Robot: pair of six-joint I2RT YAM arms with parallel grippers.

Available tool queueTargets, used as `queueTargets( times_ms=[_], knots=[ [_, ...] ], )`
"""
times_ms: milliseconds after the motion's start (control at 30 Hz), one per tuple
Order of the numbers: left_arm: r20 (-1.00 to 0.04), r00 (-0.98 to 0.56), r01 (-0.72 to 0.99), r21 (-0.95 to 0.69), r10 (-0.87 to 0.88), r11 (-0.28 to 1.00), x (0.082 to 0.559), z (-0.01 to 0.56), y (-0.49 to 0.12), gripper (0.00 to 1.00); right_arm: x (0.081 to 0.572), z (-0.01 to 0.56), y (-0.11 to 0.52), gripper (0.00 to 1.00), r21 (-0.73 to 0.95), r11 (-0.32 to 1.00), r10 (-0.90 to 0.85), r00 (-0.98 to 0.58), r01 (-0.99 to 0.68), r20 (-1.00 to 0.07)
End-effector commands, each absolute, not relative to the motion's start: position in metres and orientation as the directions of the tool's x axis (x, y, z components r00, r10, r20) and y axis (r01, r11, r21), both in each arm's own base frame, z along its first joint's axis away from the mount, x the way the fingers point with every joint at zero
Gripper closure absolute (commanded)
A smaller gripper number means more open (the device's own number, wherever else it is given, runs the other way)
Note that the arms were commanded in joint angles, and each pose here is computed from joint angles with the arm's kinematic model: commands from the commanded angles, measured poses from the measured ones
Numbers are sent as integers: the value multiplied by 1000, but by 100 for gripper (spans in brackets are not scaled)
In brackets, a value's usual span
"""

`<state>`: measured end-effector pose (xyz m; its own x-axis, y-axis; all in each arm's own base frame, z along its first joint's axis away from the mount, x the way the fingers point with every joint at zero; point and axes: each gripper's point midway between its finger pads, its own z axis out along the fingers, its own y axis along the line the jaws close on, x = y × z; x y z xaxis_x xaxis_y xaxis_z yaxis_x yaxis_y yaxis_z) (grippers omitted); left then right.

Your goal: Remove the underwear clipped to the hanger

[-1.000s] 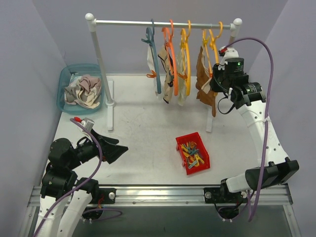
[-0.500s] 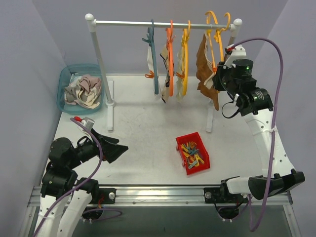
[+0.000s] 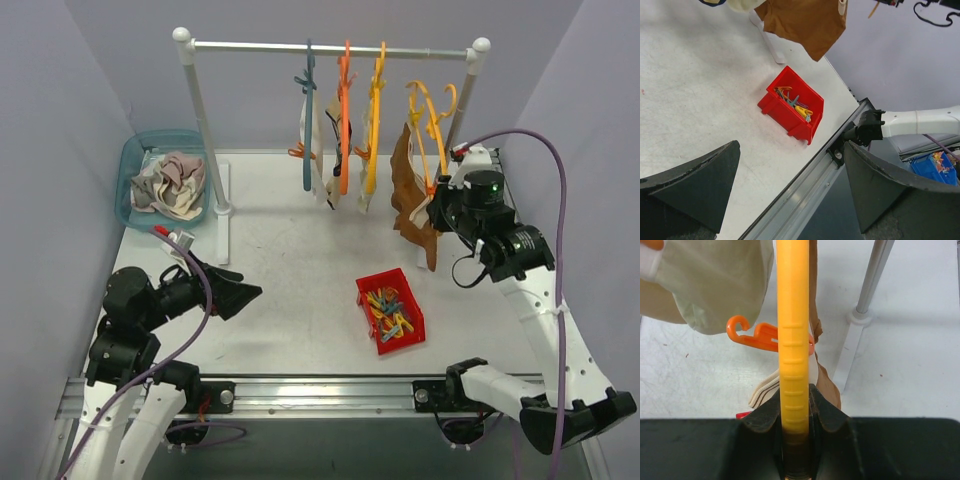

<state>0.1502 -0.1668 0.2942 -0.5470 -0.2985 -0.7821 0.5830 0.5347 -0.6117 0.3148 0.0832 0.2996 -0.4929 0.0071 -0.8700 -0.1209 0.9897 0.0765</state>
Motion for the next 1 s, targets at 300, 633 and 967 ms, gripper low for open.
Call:
queueTargets(
  times_ms=[300,633,967],
  knots=[
    [-834,-447,635,-550,-323,542,165,338,-166,6,208,307,77,100,290,949,205,-462,-121,-863],
    [-820,-457,603,-571,-345,558,166,335,-163,6,108,278,116,100,580,763,305,-634,-284,-711],
    [-818,-442,606,-574,-367,550,157,346,-161,6,49,304,143,100,663,558,230,-675,-499,-701]
  ],
)
